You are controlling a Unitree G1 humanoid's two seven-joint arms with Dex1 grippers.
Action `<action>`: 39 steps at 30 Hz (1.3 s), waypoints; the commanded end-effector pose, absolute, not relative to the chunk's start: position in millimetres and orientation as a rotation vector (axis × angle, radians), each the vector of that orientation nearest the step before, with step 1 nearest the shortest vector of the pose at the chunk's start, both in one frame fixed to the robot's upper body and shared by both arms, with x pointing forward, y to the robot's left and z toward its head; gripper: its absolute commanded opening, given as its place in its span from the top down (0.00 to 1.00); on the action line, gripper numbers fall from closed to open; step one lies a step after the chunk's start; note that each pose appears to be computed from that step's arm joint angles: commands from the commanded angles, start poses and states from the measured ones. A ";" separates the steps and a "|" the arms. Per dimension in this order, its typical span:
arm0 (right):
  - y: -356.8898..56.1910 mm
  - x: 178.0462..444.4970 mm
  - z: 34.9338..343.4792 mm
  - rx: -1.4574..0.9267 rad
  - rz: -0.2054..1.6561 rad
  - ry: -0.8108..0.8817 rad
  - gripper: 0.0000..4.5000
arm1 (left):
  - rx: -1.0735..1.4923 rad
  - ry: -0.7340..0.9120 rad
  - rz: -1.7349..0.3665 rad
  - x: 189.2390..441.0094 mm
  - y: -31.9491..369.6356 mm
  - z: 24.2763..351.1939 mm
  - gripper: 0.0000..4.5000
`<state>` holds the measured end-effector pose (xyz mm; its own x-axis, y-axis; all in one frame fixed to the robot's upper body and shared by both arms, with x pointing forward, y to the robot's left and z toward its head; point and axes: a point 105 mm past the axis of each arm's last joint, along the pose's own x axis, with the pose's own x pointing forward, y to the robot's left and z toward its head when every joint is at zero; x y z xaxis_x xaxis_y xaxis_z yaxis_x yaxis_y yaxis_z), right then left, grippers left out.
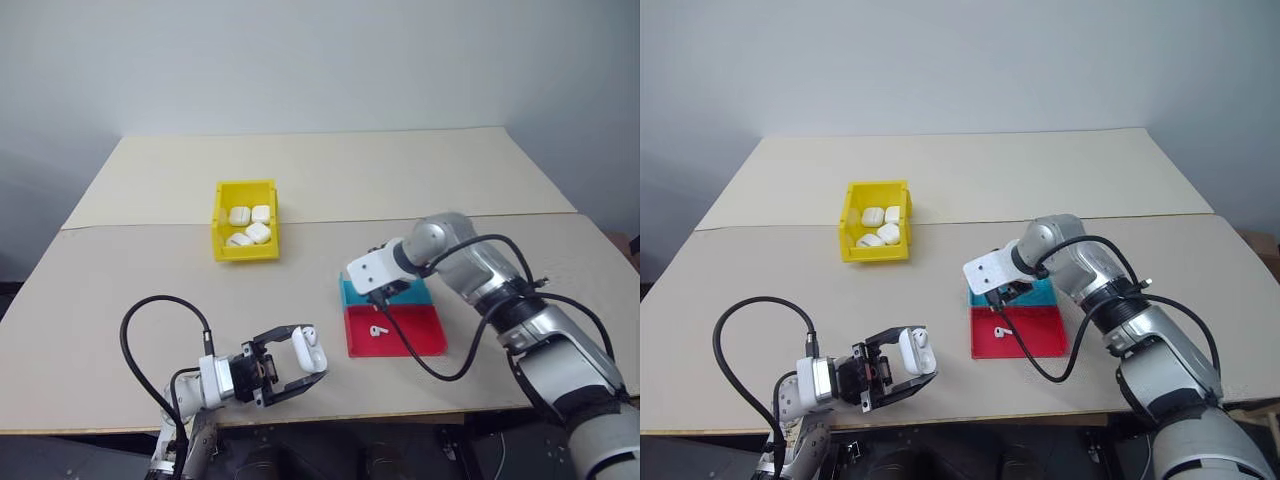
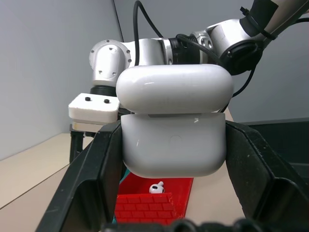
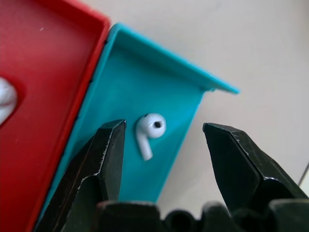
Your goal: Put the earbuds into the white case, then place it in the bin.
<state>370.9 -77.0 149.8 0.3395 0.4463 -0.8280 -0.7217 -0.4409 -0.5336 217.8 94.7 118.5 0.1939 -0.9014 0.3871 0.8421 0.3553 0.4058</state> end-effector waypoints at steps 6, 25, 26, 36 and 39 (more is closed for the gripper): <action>-73.6 377.6 158.4 -1.649 1.403 0.236 0.33 | 0.128 -0.666 -1.209 212.5 94.7 125.2 0.37; -69.7 385.6 152.1 -1.784 1.514 0.299 0.36 | 0.134 -0.664 -1.189 211.1 93.9 123.4 0.37; -70.0 386.1 151.9 -1.788 1.514 0.300 0.41 | 0.134 -0.664 -1.188 210.9 93.9 123.3 0.37; -70.8 387.6 149.7 -1.797 1.526 0.302 0.46 | 0.137 -0.663 -1.180 210.3 93.9 123.6 0.37; -69.3 387.6 149.7 -1.801 1.530 0.293 0.46 | 0.136 -0.663 -1.179 210.0 94.1 123.7 0.37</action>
<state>386.2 -74.8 140.1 0.2438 0.2711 -0.9312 -0.6323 -0.6836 -0.3646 215.0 95.5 114.2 0.2458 -0.8877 0.3892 0.8303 0.4001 0.3880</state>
